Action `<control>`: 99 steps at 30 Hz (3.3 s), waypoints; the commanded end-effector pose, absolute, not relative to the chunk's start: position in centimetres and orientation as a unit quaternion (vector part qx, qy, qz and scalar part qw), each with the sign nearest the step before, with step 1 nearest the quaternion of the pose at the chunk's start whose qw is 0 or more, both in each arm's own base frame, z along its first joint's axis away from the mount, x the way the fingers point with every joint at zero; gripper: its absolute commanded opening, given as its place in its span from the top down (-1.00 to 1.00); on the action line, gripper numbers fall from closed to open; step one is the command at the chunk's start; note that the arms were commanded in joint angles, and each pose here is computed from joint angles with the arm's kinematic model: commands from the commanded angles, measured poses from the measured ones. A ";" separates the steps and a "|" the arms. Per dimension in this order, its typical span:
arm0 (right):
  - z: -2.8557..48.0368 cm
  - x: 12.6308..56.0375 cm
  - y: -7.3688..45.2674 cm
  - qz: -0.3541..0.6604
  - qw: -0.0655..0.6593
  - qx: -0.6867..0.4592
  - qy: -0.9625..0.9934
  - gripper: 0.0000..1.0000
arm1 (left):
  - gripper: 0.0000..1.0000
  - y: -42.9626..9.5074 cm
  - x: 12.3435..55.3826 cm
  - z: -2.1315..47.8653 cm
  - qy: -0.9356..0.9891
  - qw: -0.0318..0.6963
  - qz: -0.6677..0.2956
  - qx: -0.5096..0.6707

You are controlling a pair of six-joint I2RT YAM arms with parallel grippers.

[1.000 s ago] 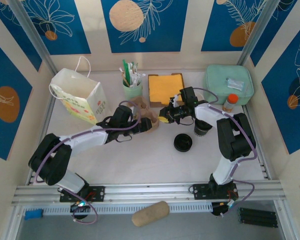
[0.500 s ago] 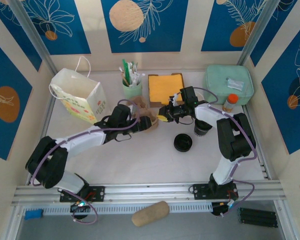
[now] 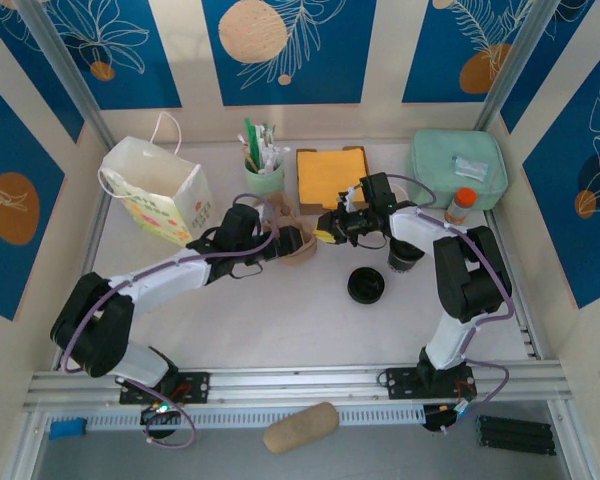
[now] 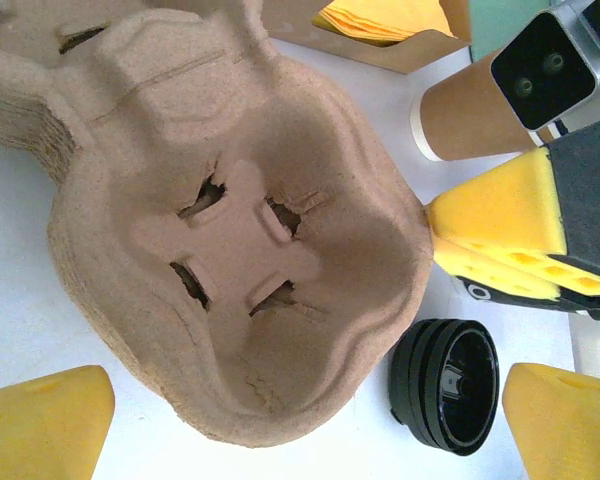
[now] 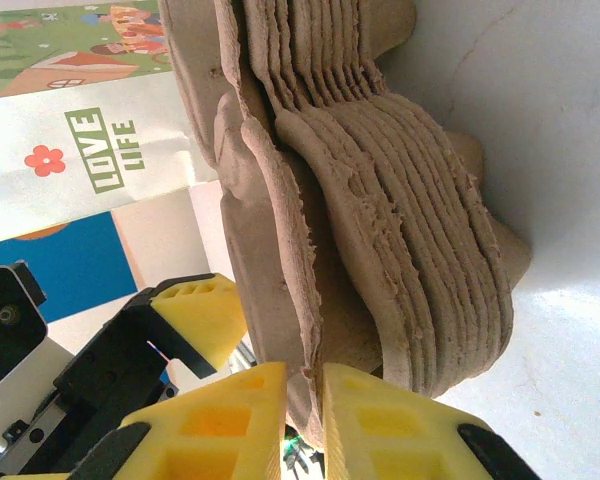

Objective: Pack the takeout coffee

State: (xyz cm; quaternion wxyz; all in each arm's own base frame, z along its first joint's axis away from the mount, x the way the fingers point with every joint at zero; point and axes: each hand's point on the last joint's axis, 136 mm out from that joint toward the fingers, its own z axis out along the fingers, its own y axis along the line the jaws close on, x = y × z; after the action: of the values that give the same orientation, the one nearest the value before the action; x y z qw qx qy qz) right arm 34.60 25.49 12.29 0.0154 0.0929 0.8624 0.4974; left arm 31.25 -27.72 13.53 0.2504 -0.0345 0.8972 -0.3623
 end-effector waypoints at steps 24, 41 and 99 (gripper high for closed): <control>11.7 33.9 25.2 0.503 0.004 0.096 0.859 0.48 | -0.99 -29.0 33.2 15.9 0.868 0.277 -0.409 -0.051; 11.0 33.6 26.0 0.502 -0.006 0.094 0.860 0.44 | -0.99 -29.0 33.1 16.0 0.866 0.277 -0.414 -0.051; 11.9 31.8 22.5 0.501 0.019 0.124 0.857 1.00 | -0.99 -28.9 33.7 15.4 0.884 0.265 -0.382 -0.050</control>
State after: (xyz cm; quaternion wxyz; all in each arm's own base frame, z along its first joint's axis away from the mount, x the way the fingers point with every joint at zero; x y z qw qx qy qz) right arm 32.00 22.49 11.90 0.0235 0.1247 0.8599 0.4944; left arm 32.53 -28.86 15.06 0.2536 -0.0402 0.8891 -0.3790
